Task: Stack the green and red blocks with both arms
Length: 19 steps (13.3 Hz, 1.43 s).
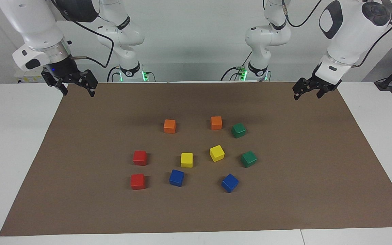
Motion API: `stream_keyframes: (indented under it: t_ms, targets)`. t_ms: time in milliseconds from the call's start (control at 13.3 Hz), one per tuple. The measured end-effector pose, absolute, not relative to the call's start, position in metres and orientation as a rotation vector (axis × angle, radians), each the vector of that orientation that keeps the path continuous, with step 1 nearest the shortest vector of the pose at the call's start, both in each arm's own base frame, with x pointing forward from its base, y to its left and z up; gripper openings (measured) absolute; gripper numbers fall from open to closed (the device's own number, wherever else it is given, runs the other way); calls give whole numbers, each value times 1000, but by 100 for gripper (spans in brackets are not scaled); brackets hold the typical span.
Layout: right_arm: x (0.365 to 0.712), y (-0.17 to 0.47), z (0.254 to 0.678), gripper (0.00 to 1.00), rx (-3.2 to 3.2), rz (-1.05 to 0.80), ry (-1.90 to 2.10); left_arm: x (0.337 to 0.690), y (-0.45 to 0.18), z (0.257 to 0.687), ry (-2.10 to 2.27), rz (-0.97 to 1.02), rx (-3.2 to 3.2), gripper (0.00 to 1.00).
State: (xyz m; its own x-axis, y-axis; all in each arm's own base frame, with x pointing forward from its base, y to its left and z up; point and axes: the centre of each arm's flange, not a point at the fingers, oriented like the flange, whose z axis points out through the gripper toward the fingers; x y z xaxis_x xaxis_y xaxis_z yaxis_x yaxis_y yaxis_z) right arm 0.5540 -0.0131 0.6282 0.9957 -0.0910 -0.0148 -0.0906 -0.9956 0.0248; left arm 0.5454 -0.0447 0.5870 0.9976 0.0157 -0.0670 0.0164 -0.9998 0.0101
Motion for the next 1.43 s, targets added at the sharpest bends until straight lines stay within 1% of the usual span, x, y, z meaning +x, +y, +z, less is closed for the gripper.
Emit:
stream_keyframes:
  t_ms: [752, 978, 1204, 1429]
  targets:
    - [553, -16, 630, 100, 3113, -21, -151, 544, -45, 590, 36, -92, 3129, 100]
    - [553, -14, 629, 100, 3113, -24, -143, 542, -60, 585, 59, -105, 3132, 100]
    - [552, -11, 626, 100, 3113, -35, -129, 544, -99, 553, 178, -116, 3134, 100]
    - [551, -11, 624, 100, 3114, -38, -73, 547, -151, 496, 321, -95, 3125, 100]
